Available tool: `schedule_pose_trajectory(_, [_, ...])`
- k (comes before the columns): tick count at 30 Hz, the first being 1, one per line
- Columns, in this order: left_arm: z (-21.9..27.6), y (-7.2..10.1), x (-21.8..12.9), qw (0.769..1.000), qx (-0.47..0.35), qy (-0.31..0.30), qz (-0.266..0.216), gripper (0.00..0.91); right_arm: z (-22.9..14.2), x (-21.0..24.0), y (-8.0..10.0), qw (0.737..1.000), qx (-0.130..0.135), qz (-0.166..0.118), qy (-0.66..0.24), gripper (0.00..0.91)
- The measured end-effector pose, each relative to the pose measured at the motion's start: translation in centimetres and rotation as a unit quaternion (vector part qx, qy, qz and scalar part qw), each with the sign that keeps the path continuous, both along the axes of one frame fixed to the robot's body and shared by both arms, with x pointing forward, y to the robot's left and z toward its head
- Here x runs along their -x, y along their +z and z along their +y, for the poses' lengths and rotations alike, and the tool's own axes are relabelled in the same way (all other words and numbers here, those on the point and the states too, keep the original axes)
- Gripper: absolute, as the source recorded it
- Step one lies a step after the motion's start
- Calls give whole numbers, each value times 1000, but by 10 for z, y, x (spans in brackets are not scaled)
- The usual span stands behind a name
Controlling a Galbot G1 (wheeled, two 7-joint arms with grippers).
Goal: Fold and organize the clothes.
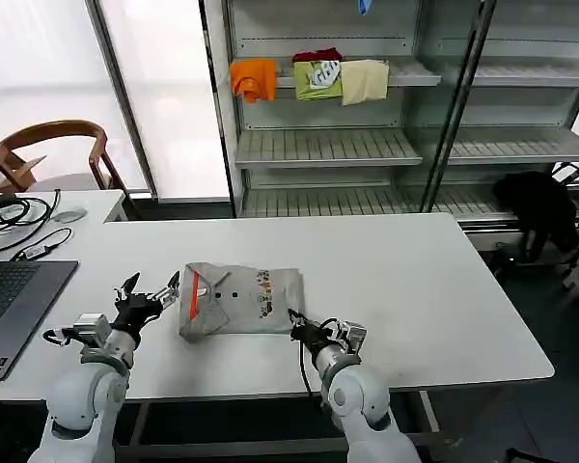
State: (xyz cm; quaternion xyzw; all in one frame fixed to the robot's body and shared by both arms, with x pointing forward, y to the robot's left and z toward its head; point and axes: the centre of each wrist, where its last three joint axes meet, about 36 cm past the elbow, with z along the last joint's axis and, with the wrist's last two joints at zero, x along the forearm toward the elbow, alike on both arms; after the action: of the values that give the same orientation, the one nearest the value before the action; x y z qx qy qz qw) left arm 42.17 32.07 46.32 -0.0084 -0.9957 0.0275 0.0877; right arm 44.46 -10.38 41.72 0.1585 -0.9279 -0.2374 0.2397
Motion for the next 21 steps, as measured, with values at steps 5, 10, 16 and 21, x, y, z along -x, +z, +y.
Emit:
schedule_pose_trajectory(5, [7, 0, 6, 1000, -2, 3, 0, 907, -10, 4, 3, 1000, 0, 1, -12, 0])
schedule_pose_trajectory(10, [9, -2, 10, 1000, -2, 1, 2, 907, -29, 11, 9, 1000, 7, -1, -23, 0])
schedule_pose_trajectory(16, [8, -3, 13, 1000, 6, -3, 2, 907, -55, 26, 15, 999, 26, -5, -34, 907])
schedule_pose_trajectory(21, [5, -6, 16, 1000, 12, -8, 1, 907, -65, 39, 16, 997, 60, -14, -41, 907])
